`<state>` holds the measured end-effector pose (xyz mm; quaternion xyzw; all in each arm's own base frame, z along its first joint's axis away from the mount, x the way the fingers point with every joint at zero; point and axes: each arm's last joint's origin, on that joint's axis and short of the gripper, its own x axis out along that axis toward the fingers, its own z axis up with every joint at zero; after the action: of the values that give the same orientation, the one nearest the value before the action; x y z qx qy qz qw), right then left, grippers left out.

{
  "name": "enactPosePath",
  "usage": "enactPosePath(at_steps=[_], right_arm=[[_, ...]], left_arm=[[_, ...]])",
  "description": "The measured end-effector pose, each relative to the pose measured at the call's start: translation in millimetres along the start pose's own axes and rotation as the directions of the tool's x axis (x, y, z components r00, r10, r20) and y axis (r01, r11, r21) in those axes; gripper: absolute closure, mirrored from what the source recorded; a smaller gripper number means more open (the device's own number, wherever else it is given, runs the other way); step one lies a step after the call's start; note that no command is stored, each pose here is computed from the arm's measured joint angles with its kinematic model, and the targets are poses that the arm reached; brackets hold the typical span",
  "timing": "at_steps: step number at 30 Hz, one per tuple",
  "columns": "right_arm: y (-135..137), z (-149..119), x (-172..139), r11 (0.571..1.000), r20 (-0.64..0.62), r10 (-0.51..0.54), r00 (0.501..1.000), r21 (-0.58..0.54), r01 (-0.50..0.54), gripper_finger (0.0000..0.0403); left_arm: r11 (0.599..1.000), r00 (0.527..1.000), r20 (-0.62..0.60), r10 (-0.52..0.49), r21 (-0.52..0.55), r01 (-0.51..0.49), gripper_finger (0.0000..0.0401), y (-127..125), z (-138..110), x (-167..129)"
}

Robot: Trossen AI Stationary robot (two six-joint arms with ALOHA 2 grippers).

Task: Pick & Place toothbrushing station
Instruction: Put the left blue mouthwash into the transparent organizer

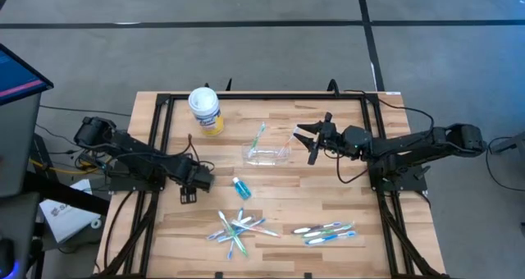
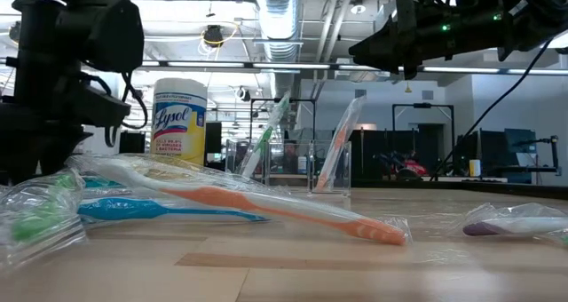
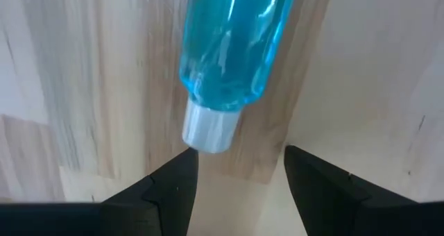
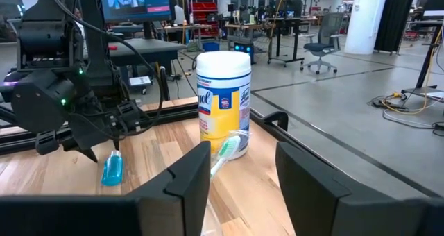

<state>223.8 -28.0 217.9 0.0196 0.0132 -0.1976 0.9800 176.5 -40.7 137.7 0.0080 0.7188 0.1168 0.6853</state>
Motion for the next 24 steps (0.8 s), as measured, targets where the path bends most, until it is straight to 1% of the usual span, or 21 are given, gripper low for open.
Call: enactPosePath(at_steps=[7, 19, 24], right_arm=[[0.0, -0.2, 0.0, 1.000, -0.002, 0.000, 1.000, -0.001, 0.000, 0.0251], [0.0, 0.0, 0.0, 1.000, 0.000, 0.000, 1.000, 0.000, 0.000, 0.0251], [0.0, -0.1, 0.0, 1.000, 0.000, 0.000, 1.000, 0.000, 0.000, 0.0251]], left_arm=[[0.999, 0.999, 0.025, 0.033, 0.012, -0.034, 0.0196, 1.1, 0.7, -0.8], [0.999, 0.999, 0.037, 0.032, 0.009, -0.032, 0.0218, 0.8, 1.7, -0.9], [1.000, 0.997, 0.082, 0.014, 0.002, -0.014, 0.0219, -1.1, 6.1, -1.1]])
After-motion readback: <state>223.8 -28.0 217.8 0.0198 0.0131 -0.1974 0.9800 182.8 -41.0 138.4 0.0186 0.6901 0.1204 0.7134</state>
